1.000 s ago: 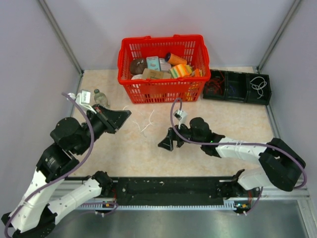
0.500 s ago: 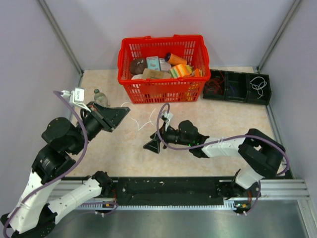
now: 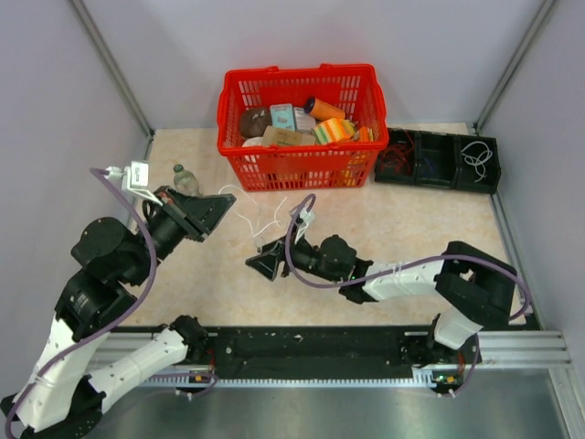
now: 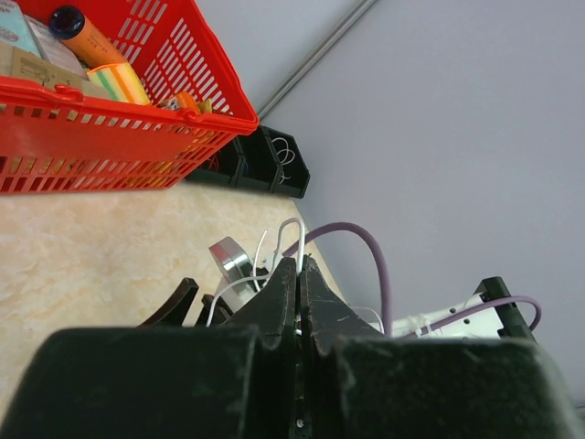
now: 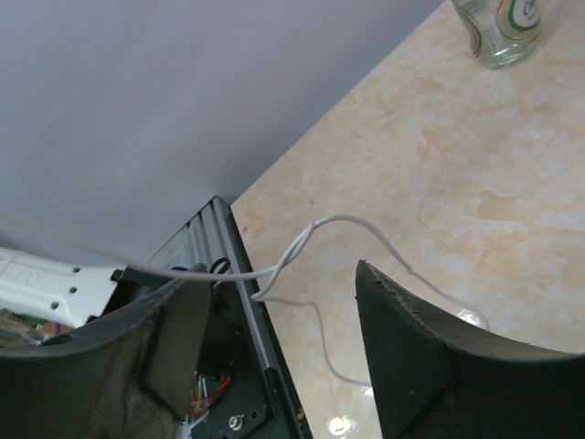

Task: Untangle the cables

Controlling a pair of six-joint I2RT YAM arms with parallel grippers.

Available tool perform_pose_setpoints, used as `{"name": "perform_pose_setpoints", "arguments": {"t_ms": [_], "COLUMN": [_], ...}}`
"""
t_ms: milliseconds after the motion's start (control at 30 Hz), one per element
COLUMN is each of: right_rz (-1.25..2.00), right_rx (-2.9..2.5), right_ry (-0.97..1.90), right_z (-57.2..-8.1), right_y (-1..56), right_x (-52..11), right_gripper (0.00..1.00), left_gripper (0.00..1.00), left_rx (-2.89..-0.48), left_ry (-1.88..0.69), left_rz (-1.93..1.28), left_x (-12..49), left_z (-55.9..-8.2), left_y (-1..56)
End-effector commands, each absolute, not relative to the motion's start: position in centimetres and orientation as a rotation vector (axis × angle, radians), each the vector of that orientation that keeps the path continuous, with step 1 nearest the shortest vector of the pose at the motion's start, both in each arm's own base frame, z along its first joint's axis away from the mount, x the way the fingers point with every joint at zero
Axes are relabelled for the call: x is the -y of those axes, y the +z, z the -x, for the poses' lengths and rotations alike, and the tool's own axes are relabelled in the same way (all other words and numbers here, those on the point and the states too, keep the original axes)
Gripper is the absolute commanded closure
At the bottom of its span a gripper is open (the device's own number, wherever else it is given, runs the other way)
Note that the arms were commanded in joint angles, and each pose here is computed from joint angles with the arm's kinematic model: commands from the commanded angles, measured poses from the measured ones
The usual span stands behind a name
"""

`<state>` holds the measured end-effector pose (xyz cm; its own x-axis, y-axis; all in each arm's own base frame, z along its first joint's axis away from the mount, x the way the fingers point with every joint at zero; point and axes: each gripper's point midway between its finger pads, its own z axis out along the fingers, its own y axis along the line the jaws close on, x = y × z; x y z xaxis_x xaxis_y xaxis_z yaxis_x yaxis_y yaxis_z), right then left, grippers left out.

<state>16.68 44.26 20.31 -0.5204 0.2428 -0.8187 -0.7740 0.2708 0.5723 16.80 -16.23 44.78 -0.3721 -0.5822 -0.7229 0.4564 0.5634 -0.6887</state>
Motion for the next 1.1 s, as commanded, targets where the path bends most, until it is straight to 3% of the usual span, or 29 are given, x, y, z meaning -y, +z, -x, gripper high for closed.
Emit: {"name": "perform_pose_setpoints", "arguments": {"t_ms": [0,67,233,467,700,900,1067], "right_rz": [0.331,0.288,0.191,0.04,-0.019,0.032,0.107], "right_rx": [-1.632,-1.659,-1.74,-1.911,-1.903,-1.971,-2.046], "right_ry": [1.414,1.387,1.25,1.093,0.955,0.735,0.8], "right_z": [-18.7,-19.4,-20.5,-22.5,-23.0,-23.1,-22.8], "right_y": [22.3,21.6,19.4,12.9,14.2,17.8,20.5], "right_x": [-45.7,-45.7,-42.5,-32.4,-24.2,-19.8,-19.7], "right_gripper": [0.39,0.53,1.0,1.0,1.0,1.0,1.0], "left_gripper": [1.0,1.0,1.0,1.0,1.0,1.0,1.0], "left_rx": [-1.533,-1.526,-1.517,-1.451,-1.479,-1.679,-1.885], "left_ry": [-1.117,-1.116,-1.069,-0.836,-0.7,-0.634,-0.54], "left_rz": [0.11,0.112,0.137,0.26,0.288,0.254,0.242], "left_x": [15.6,15.4,14.1,8.2,6.0,9.9,13.0], "left_z": [-16.4,-16.3,-16.1,-15.8,-16.0,-19.7,-22.9], "left_y": [47.5,47.6,47.7,48.1,46.9,39.3,29.6]}}
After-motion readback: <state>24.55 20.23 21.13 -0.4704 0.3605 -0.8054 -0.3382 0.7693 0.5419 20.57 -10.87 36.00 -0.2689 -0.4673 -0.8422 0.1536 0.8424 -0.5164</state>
